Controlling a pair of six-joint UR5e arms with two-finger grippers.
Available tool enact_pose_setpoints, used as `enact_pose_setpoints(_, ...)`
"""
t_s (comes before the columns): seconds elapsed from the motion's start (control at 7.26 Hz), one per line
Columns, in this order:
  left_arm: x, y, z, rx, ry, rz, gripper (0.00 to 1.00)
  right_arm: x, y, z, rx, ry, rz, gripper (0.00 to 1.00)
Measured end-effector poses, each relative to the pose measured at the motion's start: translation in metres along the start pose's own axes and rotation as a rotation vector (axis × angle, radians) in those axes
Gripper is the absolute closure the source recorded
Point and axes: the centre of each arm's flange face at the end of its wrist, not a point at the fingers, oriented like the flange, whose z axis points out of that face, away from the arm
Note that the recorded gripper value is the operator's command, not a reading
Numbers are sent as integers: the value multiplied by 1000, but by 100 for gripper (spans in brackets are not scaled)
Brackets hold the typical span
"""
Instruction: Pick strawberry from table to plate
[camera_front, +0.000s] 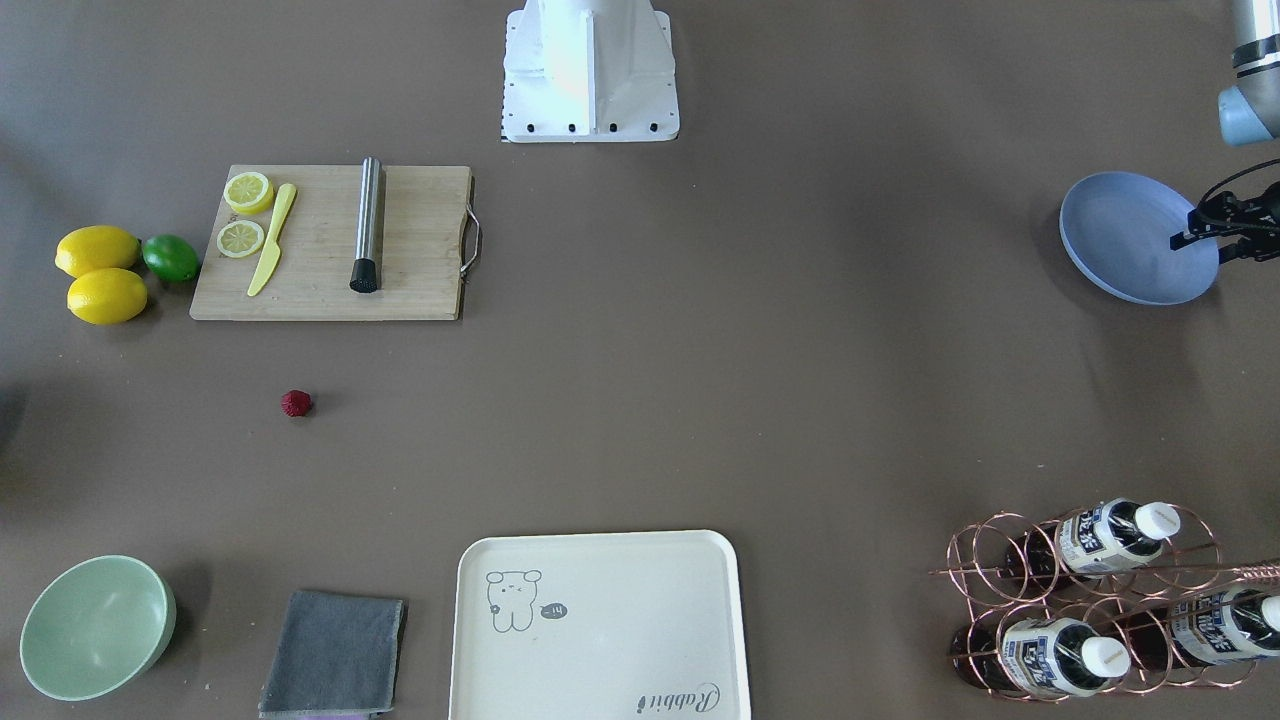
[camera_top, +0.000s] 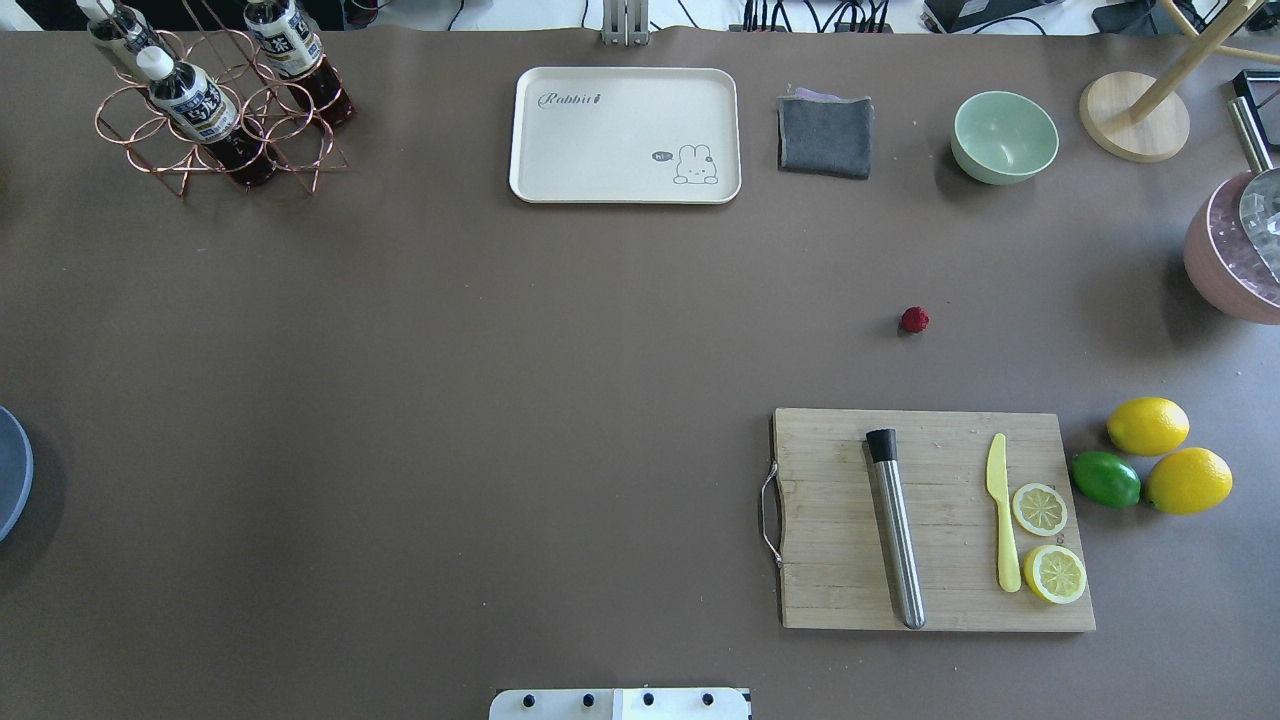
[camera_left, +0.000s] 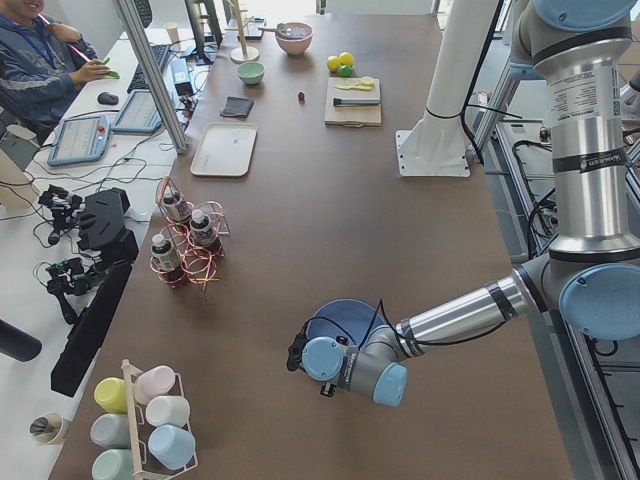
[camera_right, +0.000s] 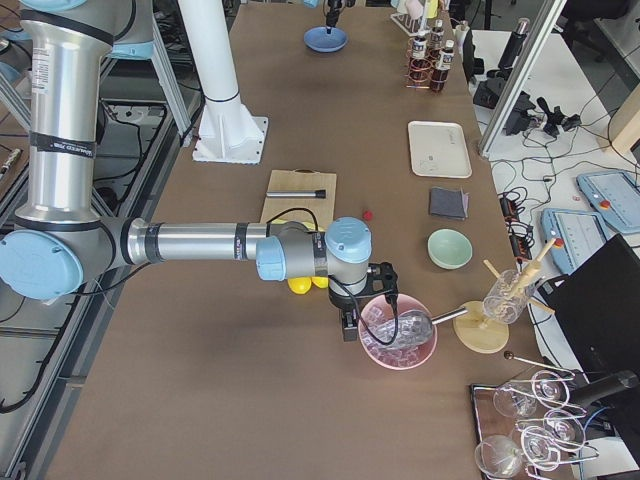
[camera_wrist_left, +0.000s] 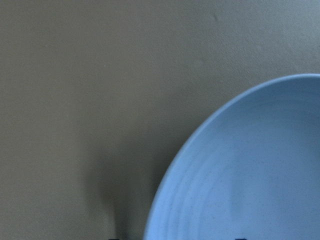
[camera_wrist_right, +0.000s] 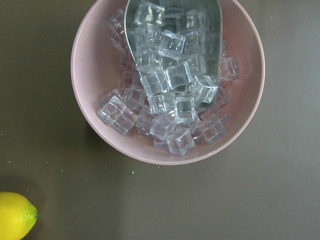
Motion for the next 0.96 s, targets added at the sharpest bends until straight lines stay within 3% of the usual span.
enact_pose_setpoints(0.14, 2, -1, 0, -1, 19, -2, 100, 0, 0, -1, 6, 0, -5, 0)
enact_pose_setpoints(0.41, 20, -17, -9, 15, 129, -56, 100, -1, -1, -1, 11, -1, -9, 0)
enact_pose_setpoints(0.69, 61, -66, -36, 55, 203, -131, 100, -1, 0, -1, 10, -1, -4, 0)
enact_pose_setpoints(0.96, 125, -130, -75, 108, 228, -180, 100, -2, 0, -1, 11, -8, -1, 0)
